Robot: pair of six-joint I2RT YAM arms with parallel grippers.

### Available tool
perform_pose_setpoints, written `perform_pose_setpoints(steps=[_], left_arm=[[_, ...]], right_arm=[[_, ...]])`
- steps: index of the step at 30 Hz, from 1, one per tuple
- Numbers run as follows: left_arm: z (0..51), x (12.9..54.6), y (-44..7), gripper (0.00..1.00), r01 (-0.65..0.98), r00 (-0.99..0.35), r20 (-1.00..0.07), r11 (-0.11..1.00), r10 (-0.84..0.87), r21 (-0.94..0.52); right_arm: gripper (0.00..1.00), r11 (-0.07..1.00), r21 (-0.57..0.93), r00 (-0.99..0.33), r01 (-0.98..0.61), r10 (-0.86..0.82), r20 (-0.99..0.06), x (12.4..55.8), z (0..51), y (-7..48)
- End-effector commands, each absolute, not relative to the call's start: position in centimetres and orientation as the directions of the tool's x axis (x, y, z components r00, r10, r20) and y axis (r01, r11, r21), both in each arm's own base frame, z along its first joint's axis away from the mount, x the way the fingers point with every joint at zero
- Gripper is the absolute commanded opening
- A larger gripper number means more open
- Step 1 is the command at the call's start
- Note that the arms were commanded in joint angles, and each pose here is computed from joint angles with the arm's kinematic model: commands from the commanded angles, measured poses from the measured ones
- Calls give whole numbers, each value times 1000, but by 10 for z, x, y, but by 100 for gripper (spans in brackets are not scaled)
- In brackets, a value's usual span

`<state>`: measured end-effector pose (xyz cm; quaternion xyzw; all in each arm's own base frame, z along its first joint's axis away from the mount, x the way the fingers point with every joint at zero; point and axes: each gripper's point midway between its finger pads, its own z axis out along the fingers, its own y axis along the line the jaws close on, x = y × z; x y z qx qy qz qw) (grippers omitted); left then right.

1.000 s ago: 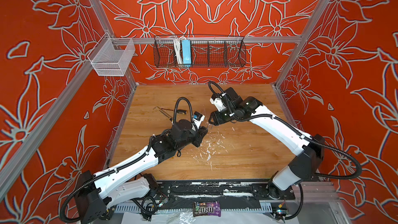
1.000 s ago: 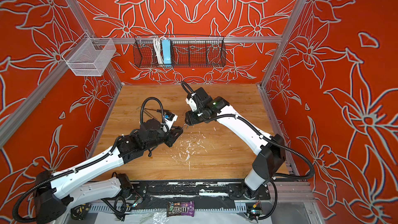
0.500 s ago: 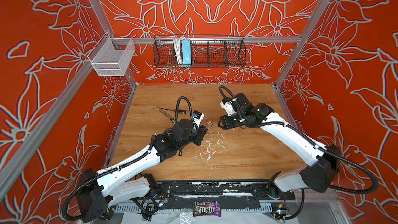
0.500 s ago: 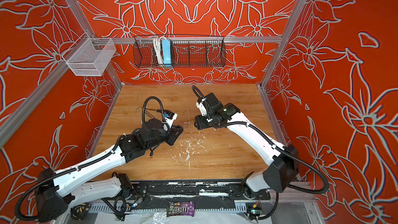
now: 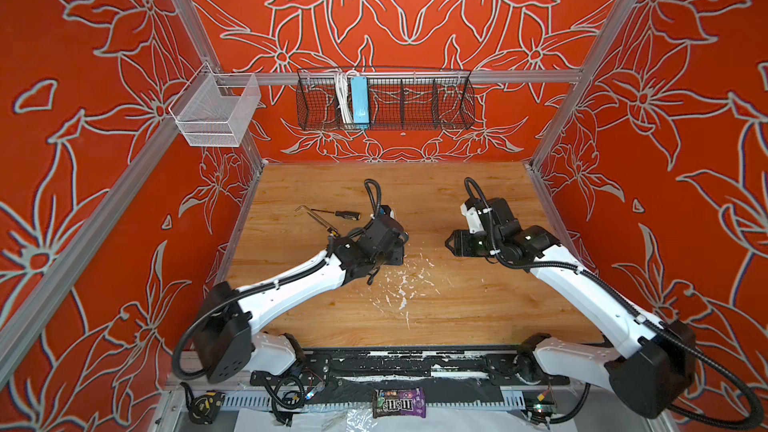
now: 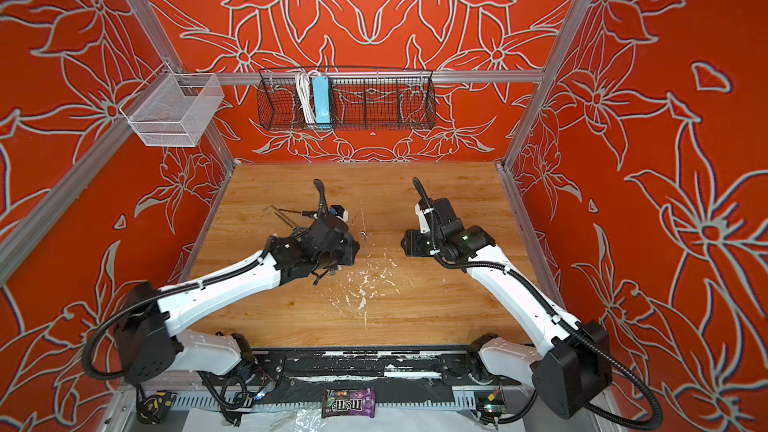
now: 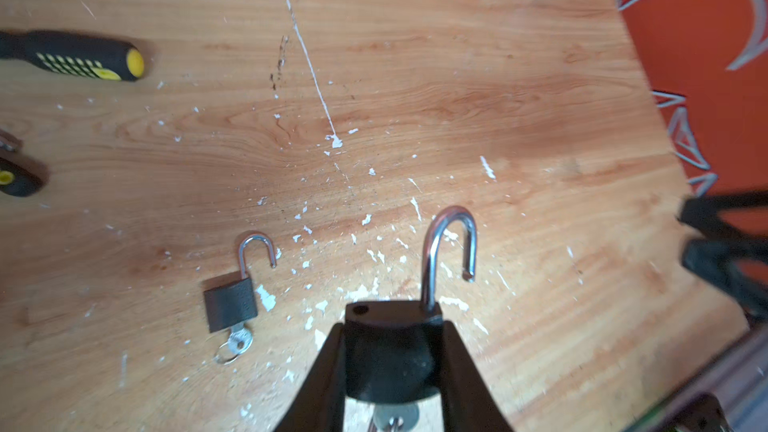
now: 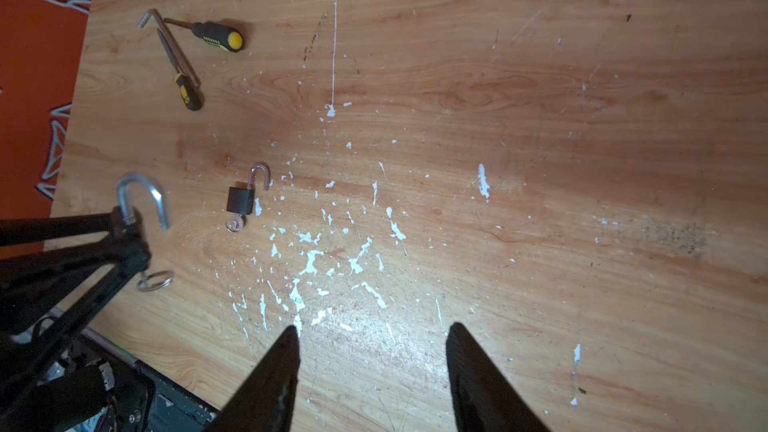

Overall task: Unlock with the key
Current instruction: 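Lower the opened padlock with the key onto the table with the left gripper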

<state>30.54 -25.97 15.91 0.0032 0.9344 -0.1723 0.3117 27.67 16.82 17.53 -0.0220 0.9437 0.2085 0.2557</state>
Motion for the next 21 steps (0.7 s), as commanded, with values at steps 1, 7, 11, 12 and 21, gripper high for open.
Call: perform_pose_setpoints(steps=[1,7,11,12,21], left_arm=[[144,325,-255,0,-29,-838,-511,951,-192,-309],[110,353,-261,0,-131,-875,-422,954,-239,-269],[93,367,-263,0,-167,-887,-386,956,-253,-241],[91,370,-263,0,-171,-888,-384,958,-252,-231],[65,389,-267,0,-166,-911,-353,974,-212,-155]], right_arm=[[57,890,438,-865,-128,116,-488,280,171,173],[58,876,474,-859,-90,173,-482,282,154,170],[58,873,482,-853,-78,192,-485,286,151,167],[58,872,483,-852,-76,195,-487,286,150,167],[58,857,509,-841,-84,212,-497,292,148,169]])
